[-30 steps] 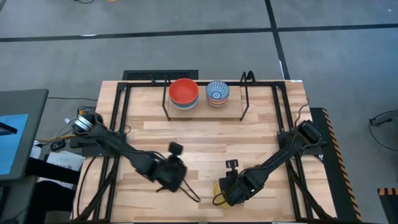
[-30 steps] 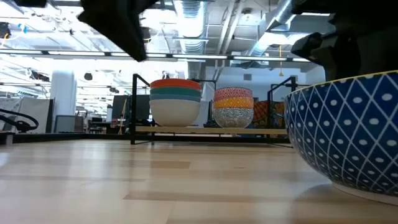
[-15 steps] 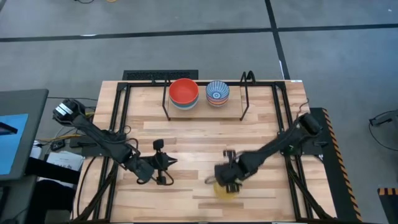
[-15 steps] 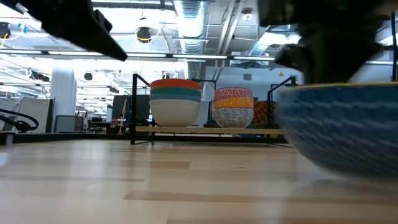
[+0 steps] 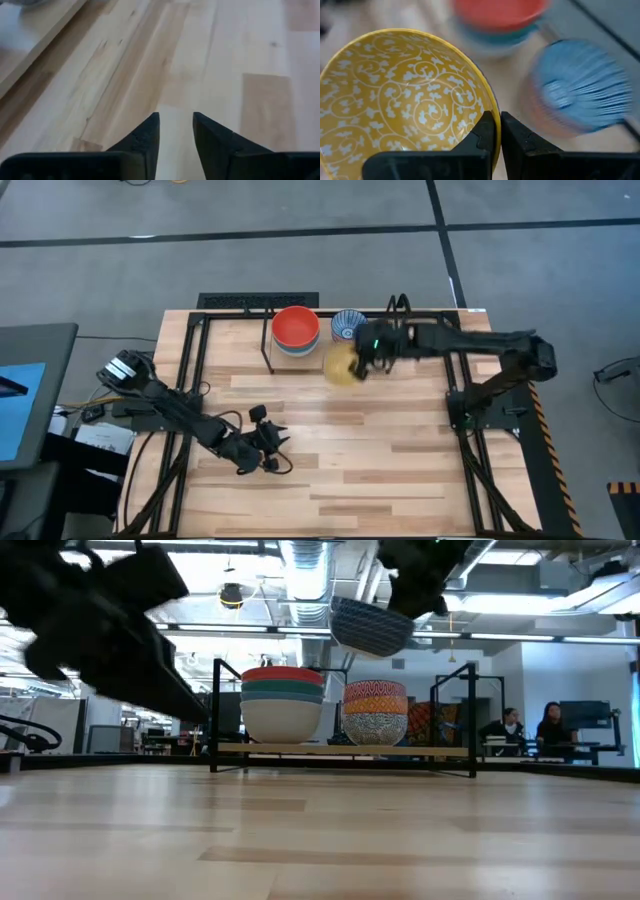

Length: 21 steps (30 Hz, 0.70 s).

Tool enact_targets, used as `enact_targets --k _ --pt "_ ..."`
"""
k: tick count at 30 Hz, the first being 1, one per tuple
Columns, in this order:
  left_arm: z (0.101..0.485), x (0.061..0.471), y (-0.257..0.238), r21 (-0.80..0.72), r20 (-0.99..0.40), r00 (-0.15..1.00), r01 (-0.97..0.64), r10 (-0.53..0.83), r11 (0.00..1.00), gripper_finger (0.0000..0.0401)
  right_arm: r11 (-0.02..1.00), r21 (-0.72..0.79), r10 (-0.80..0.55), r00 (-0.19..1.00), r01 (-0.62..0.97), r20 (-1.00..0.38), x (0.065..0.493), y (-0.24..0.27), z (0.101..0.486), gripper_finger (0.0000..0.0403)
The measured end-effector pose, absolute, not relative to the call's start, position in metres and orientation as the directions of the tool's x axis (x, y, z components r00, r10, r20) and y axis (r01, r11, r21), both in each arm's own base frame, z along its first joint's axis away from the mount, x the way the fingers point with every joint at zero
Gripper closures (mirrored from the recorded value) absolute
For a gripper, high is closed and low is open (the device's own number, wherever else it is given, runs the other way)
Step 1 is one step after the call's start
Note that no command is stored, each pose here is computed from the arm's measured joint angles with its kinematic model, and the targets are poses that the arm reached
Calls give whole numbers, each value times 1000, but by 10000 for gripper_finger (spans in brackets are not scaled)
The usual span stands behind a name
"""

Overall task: Place and stack bowls onto a shelf
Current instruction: Stack the yellow pattern bowl on top of the blue pattern bowl on the shelf

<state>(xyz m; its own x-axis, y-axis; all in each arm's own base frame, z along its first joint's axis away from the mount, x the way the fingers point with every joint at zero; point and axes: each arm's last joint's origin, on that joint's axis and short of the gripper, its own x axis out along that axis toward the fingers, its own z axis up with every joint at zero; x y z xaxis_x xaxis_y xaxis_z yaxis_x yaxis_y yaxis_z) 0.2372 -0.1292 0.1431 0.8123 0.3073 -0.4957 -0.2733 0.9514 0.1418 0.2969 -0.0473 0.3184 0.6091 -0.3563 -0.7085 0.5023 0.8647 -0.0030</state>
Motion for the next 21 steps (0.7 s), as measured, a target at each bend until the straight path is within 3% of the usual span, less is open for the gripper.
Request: enact_targets --k 8,21 --pt "120 246 -119 190 -538 759 -313 366 930 282 707 34 -523 555 707 -647 274 -137 326 365" --pt "124 248 -117 189 -521 766 -326 376 926 282 640 73 -466 462 765 -754 268 -198 286 365"
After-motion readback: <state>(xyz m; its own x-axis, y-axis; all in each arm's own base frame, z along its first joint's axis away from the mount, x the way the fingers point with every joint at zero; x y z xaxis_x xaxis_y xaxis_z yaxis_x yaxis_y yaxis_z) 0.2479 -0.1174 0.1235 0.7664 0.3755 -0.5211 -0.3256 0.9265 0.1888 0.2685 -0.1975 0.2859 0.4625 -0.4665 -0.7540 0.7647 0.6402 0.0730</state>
